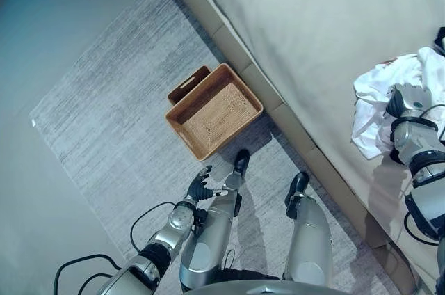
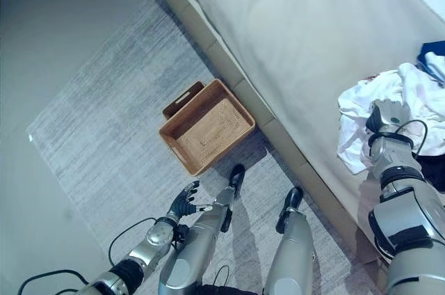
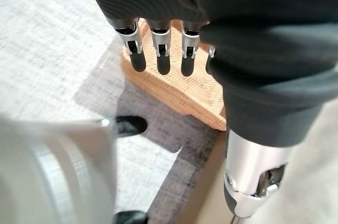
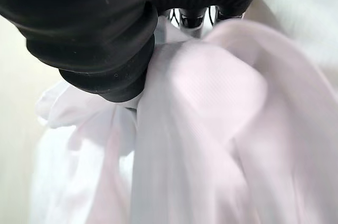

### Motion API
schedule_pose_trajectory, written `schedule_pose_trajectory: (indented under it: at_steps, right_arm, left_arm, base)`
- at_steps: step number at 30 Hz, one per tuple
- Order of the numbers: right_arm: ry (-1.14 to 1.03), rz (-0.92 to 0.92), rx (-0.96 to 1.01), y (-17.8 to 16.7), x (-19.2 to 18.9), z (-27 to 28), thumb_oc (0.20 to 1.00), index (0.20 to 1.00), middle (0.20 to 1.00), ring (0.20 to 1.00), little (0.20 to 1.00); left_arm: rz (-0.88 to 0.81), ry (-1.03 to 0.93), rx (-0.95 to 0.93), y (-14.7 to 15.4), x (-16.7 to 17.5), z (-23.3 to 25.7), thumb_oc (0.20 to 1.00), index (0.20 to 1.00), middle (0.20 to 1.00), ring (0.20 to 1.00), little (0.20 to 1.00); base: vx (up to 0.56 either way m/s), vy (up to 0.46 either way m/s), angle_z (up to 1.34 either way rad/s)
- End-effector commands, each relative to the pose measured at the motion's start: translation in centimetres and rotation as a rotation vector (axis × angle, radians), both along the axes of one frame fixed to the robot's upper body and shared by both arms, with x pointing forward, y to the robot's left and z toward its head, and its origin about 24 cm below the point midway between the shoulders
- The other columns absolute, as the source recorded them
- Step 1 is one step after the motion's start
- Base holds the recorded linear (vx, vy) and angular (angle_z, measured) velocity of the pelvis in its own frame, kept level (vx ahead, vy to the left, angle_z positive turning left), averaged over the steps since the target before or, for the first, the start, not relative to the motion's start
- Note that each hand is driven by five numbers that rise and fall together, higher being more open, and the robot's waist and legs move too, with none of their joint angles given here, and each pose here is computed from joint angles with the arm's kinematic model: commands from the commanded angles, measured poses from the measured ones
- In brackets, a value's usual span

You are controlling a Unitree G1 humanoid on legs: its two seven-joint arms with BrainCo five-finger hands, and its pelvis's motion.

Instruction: Pick up clothes into the bucket

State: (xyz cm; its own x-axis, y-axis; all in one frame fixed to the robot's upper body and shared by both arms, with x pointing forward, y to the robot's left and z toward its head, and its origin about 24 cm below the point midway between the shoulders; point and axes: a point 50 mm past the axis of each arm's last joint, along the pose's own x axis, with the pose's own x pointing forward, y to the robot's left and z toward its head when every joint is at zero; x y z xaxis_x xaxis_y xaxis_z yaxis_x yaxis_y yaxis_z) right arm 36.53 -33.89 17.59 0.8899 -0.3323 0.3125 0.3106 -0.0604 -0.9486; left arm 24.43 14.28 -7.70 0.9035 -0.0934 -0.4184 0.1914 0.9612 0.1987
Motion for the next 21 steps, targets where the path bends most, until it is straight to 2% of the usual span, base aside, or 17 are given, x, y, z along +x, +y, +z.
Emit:
schedule_pose_trajectory:
  at_steps: [1, 2, 6, 13, 18, 21]
  right_arm:
    - [-0.250, 0.022, -0.082, -0.8, -0.5, 7.5, 0.200, 0.200, 0.200, 0.200, 0.200]
    - [-0.251, 0.022, -0.082, -0.8, -0.5, 7.5, 0.200, 0.200, 0.200, 0.200, 0.200]
    - [-0.485, 0.170, -0.133, 1.8, -1.4, 13.7, 0.200, 0.200, 0.200, 0.200, 0.200]
    - [-0.638, 0.214, -0.144, 2.2, -3.3, 16.6, 0.200, 0.200, 0.200, 0.200, 0.200]
    - [-0.729, 0.250, -0.161, 2.6, -4.8, 19.2, 0.200, 0.200, 0.200, 0.200, 0.200]
    - [-0.793, 0.293, -0.057, 2.8, -5.1, 19.5, 0.200, 0.200, 0.200, 0.200, 0.200]
  left_arm:
    - [0.094, 0.026, 0.002, 1.6, -1.5, -1.0, 1.000, 1.000, 1.000, 1.000, 1.000]
    - [0.094, 0.025, 0.002, 1.6, -1.5, -1.0, 1.000, 1.000, 1.000, 1.000, 1.000]
    - [0.163, 0.047, 0.017, 3.7, -2.4, -1.4, 1.000, 1.000, 1.000, 1.000, 1.000]
    - [0.207, 0.083, 0.040, 5.4, -3.8, -2.1, 1.000, 1.000, 1.000, 1.000, 1.000]
    - [0.183, -0.016, -0.026, 5.7, -3.2, -0.2, 1.000, 1.000, 1.000, 1.000, 1.000]
    - [0.132, -0.140, -0.074, 5.2, -1.7, 2.4, 1.000, 1.000, 1.000, 1.000, 1.000]
  base:
    - [0.03, 0.016, -0.24]
    - [0.06, 0.025, -0.25]
    - [0.08, 0.005, -0.45]
    - [0.07, -0.001, -0.11]
    - [0.07, -0.009, -0.09]
    - [0.07, -0.021, -0.07]
